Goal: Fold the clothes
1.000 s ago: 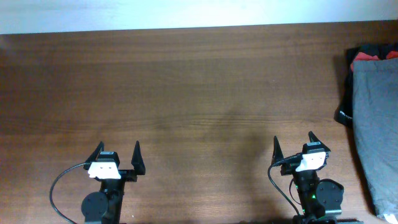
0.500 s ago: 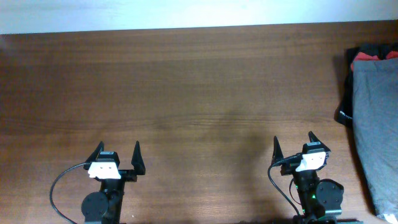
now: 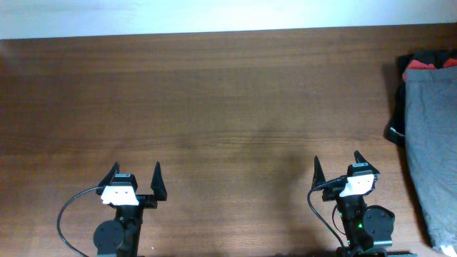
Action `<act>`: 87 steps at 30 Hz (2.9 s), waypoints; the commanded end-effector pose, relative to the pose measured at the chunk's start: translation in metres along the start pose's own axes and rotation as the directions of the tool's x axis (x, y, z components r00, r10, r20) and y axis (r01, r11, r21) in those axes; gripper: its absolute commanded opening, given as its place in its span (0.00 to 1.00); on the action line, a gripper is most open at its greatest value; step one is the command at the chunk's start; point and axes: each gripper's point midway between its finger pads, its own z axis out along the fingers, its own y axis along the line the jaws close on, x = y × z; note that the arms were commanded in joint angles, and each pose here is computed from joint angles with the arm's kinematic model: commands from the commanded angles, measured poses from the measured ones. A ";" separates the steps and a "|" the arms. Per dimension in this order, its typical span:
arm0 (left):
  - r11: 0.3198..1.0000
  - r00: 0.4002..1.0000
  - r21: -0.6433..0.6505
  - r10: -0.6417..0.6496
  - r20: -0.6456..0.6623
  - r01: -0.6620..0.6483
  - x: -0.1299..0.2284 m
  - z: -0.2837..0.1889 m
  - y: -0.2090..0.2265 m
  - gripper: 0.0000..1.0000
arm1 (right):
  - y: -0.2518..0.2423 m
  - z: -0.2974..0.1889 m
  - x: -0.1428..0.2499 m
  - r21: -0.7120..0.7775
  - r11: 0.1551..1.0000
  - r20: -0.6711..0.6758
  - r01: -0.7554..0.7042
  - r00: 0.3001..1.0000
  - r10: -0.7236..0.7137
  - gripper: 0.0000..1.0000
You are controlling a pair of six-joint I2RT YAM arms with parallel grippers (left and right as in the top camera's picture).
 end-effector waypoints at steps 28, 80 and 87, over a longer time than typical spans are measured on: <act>1.000 1.000 -0.016 0.019 0.001 -0.019 0.001 0.000 0.003 0.99 | 0.094 -0.029 -0.011 -0.545 0.793 -0.104 -0.271 0.961 0.257 0.99; 1.000 1.000 -0.016 0.019 0.001 -0.019 0.001 0.000 0.003 0.99 | -0.229 0.201 -0.035 0.394 0.915 -0.758 0.092 0.595 0.266 0.99; 1.000 1.000 -0.016 0.019 0.001 -0.019 0.001 0.000 0.003 0.99 | -0.263 0.219 -0.017 0.425 0.876 -0.760 0.227 0.615 0.209 1.00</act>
